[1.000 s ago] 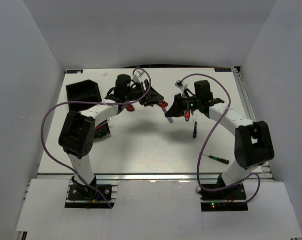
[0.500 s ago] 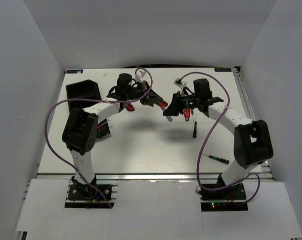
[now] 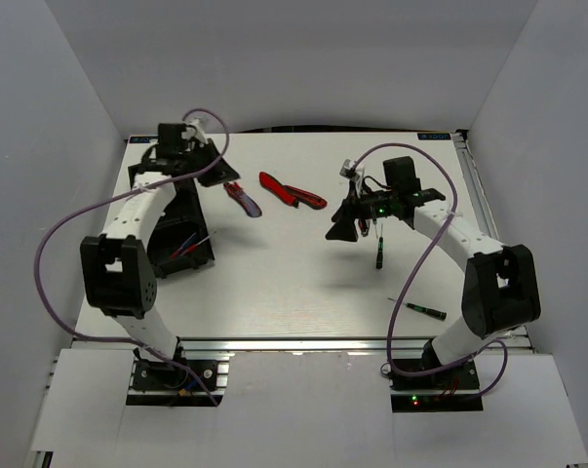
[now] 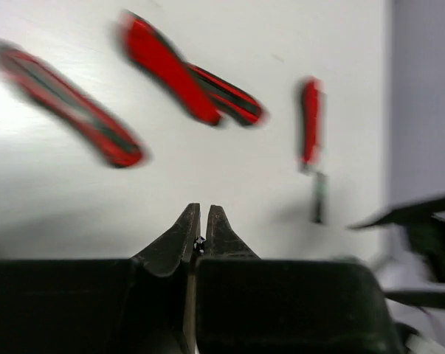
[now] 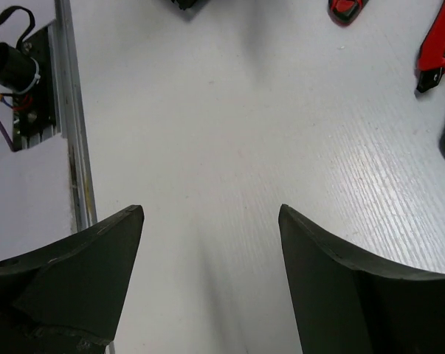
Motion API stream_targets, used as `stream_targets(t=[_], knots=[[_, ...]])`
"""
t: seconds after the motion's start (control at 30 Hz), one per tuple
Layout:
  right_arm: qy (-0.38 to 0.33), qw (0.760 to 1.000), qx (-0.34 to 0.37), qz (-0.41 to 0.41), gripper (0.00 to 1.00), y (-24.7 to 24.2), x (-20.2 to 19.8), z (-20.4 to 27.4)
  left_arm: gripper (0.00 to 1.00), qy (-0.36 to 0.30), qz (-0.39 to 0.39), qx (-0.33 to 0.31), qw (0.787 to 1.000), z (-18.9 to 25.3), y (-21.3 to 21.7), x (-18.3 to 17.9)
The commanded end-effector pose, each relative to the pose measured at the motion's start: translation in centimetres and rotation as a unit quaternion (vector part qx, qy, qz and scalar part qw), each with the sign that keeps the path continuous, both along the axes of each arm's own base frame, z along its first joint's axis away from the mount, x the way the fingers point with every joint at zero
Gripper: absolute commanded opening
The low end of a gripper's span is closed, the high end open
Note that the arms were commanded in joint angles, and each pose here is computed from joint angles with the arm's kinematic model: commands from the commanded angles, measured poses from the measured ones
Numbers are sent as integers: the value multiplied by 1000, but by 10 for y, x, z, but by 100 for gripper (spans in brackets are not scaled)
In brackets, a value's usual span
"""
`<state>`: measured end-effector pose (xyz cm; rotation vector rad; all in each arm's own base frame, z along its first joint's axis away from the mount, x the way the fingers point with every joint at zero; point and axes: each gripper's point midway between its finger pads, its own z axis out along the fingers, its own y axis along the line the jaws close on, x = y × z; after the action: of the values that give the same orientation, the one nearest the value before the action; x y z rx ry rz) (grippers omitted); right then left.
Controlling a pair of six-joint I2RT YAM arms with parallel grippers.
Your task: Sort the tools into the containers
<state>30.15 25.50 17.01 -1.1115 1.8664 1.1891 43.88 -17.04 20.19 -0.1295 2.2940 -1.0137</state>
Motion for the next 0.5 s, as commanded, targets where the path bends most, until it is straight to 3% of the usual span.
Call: stream_targets(t=[0.0, 0.07, 0.23, 0.43, 0.47], knots=[[-44, 999, -12, 24, 81, -15, -11, 2, 0, -66, 30, 203, 976, 33, 69, -20], [-46, 999, -18, 18, 81, -21, -11, -2, 0, -83, 17, 291, 953, 32, 95, -33], [-44, 999, -23, 10, 81, -27, -9, -3, 0, -45, 55, 465, 882, 5, 165, -58], [-41, 999, -24, 8, 81, -30, -5, -2, 0, -7, 52, 577, 815, -20, 208, -75], [-41, 999, -24, 7, 81, -30, -4, -2, 0, -4, 53, 580, 813, -24, 210, -75]])
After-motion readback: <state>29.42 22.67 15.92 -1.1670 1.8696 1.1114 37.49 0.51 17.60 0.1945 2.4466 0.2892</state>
